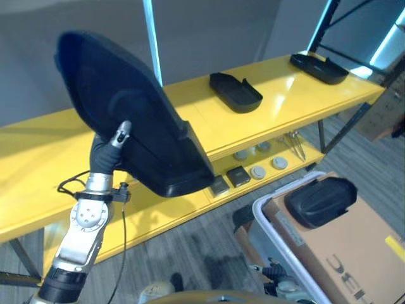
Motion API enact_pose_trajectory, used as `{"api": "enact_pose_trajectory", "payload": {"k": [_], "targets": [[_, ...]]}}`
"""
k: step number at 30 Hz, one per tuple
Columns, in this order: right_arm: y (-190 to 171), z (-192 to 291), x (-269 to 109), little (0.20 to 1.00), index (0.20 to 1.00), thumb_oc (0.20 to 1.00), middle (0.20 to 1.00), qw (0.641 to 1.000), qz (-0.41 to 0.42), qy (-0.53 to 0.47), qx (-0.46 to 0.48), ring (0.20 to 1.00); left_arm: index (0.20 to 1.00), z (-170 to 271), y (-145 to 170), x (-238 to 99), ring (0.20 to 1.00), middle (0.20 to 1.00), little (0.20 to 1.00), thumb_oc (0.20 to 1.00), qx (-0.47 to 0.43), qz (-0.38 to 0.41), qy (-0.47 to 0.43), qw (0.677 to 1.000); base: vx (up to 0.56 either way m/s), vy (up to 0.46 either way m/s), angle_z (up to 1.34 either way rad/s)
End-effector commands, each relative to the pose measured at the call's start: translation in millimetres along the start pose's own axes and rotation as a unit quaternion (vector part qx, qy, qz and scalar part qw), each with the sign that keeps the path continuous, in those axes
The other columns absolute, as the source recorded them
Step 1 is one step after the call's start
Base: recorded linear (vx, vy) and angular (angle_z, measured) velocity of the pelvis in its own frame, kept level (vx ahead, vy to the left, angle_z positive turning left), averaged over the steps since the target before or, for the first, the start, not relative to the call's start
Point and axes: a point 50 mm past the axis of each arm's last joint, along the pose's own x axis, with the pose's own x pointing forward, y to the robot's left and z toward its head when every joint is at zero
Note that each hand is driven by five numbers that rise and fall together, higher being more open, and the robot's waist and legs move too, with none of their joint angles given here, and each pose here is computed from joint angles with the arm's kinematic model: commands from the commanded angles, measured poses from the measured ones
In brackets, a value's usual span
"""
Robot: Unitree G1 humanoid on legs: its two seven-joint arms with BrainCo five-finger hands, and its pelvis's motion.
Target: Move parts from the plastic box to the shelf.
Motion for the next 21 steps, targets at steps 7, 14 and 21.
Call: {"api": "enact_pose_trajectory", "payload": {"k": [7, 14, 21], "targets": [[1.9, -27.4, -4.9, 1.0, 1.0, 1.0, 1.0, 0.999, 0.01, 0.053, 0.003, 1.0, 0.2, 28.1, -5.8, 17.0, 0.2, 0.2, 0.2, 0.2, -0.022, -0.037, -0.096, 0.994, 0.16, -0.208, 0.94], [6.0, -9.3, -1.3, 1.0, 1.0, 1.0, 1.0, 0.998, 0.03, 0.019, -0.044, 1.0, 0.2, 27.0, 5.5, 2.7, 0.2, 0.2, 0.2, 0.2, -0.034, -0.002, -0.075, 0.997, 0.15, -0.19, 0.4], [-7.6, 5.8, 3.7, 1.0, 1.0, 1.0, 1.0, 0.996, 0.022, -0.003, -0.089, 1.0, 0.2, 27.1, 8.9, 0.2, 0.2, 0.2, 0.2, 0.2, -0.041, 0.002, -0.07, 0.997, 0.1, -0.097, 0.69]]}}
